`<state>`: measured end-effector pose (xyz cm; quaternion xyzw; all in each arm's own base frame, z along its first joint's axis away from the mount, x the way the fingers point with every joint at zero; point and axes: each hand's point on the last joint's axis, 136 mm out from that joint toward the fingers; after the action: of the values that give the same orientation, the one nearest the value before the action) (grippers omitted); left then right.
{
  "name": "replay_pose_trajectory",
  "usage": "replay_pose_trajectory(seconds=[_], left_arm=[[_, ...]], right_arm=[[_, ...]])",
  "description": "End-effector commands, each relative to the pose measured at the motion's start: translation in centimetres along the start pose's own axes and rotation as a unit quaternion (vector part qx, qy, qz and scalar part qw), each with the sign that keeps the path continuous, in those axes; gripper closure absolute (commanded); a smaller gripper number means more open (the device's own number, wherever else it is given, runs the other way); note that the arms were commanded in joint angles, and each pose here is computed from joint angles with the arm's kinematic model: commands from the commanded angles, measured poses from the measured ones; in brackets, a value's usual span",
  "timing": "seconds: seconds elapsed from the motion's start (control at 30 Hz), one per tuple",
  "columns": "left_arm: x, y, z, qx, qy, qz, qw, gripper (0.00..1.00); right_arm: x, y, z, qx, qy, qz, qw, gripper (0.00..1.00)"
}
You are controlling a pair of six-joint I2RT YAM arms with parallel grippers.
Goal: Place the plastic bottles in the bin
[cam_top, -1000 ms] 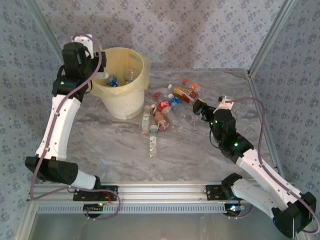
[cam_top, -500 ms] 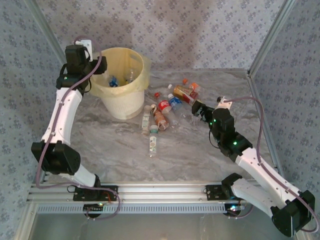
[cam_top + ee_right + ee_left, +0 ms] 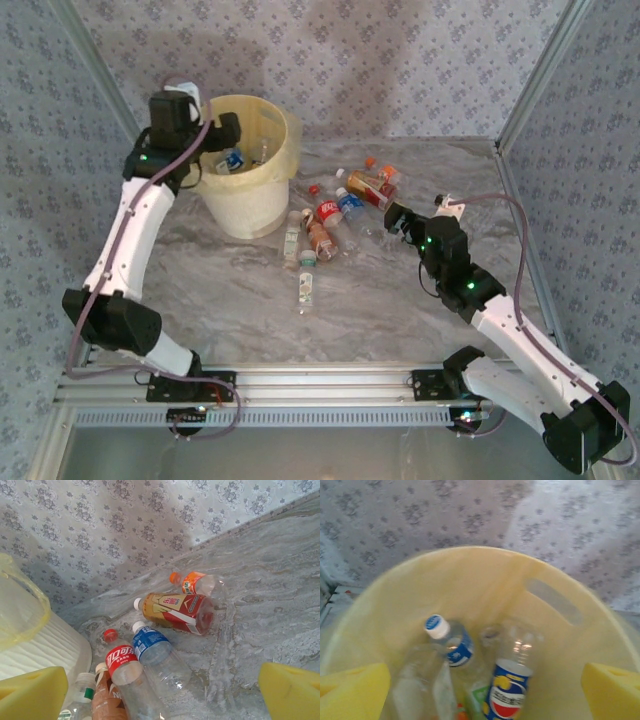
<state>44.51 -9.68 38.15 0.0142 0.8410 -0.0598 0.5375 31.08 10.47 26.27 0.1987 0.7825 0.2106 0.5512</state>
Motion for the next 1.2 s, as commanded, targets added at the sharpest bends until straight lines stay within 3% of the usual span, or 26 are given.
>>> replay_pose_trajectory(seconds=[0.0, 0.17, 0.33, 0.57, 0.93, 1.17], left_arm=[[1.5, -2.9, -3.2, -0.014, -0.007, -0.006, 1.000, 0.02], [8.5, -7.4, -4.1, -0.003, 0.047, -0.009, 0.999, 0.02], [15.2, -8.7, -5.1, -0.014, 0.106, 0.010, 0.994, 0.02], [26.1, -12.3, -6.1, 0.077, 0.224, -0.008, 0.972, 0.02], [33.8, -15.7, -5.4, 0.098, 0.344, 0.120, 0.926, 0.02], [37.5, -15.2, -4.7, 0.058, 0.398, 0.161, 0.901, 0.02]], right_arm=[[-0.4, 0.3, -0.1, -0.003, 0.005, 0.016, 1.000, 0.00], [-0.3, -0.1, -0.2, 0.003, 0.010, 0.016, 1.000, 0.00], [-0.1, -0.3, -0.1, 0.000, 0.009, 0.024, 1.000, 0.00], [0.5, -0.4, 0.4, -0.004, 0.019, 0.024, 1.000, 0.00], [0.5, -1.0, 0.5, 0.006, 0.021, 0.025, 0.999, 0.00], [0.6, -1.4, 0.4, 0.013, 0.026, 0.023, 0.999, 0.00]])
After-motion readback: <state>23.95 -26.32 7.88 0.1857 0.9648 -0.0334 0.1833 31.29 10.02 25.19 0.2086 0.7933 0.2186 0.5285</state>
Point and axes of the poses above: each hand's point on the last joint's axis, 136 mm out from that joint toward the fingers, its own z axis out along the fingers, its own y axis along the line the jaws close on, x = y × z, and after that the axes turned 7 degrees about z, right-handed
